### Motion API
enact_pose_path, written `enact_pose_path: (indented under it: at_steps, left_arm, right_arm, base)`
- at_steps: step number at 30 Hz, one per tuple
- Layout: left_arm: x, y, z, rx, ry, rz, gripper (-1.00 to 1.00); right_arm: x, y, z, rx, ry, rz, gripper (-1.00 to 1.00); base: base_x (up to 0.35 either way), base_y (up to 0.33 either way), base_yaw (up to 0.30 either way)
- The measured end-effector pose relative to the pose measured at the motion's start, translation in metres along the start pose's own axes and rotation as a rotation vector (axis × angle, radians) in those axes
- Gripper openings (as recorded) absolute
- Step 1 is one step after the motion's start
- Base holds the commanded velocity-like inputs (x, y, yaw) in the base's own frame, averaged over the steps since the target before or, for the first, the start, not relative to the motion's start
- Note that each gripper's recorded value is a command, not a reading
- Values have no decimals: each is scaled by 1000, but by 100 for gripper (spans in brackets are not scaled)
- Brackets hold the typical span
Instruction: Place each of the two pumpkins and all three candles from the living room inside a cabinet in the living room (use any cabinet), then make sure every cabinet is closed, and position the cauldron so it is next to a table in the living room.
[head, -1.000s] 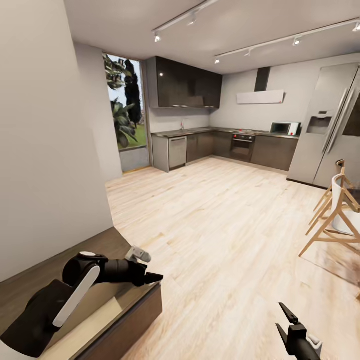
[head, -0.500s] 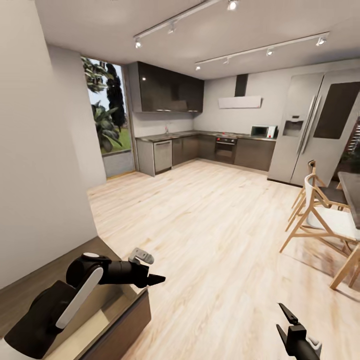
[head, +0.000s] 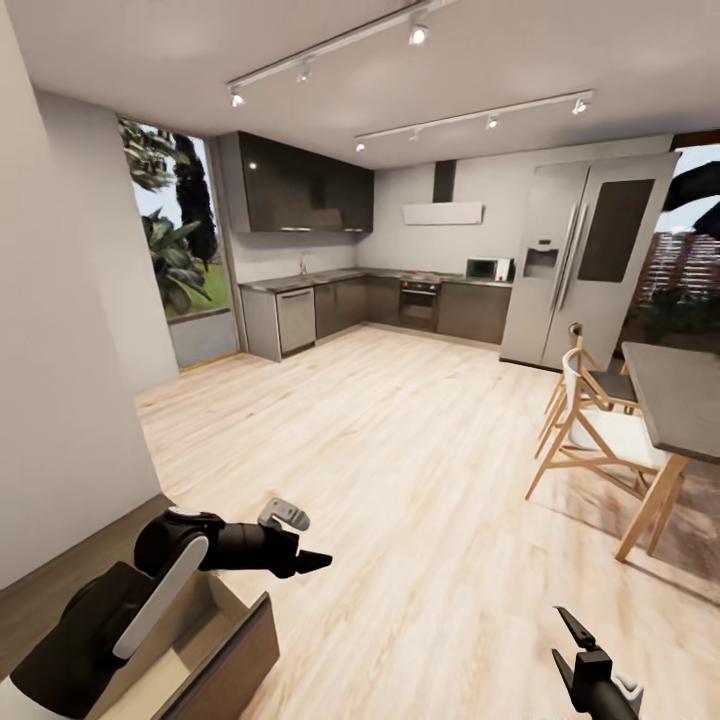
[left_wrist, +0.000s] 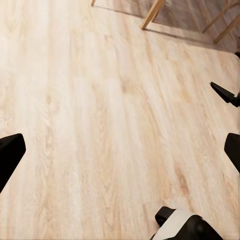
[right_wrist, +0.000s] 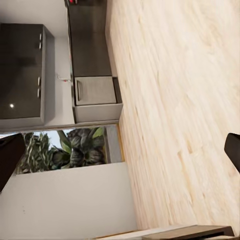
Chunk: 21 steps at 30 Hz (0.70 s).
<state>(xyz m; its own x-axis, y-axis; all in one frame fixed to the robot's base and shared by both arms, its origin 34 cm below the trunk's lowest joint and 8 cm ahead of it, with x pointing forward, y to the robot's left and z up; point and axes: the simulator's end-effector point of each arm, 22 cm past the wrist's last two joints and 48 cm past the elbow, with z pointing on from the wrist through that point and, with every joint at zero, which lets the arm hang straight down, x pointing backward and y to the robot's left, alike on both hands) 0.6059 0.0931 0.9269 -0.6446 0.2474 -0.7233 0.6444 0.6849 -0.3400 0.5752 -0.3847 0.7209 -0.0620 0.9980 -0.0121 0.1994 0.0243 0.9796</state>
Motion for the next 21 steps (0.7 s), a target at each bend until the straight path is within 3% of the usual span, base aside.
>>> enact_pose_path:
  at_steps: [21]
  left_arm:
    - [-27,-15,-23,-24,-10,20,100]
  right_arm:
    - [2,39,-6,-17,2,2,100]
  base:
    - [0,0,-210]
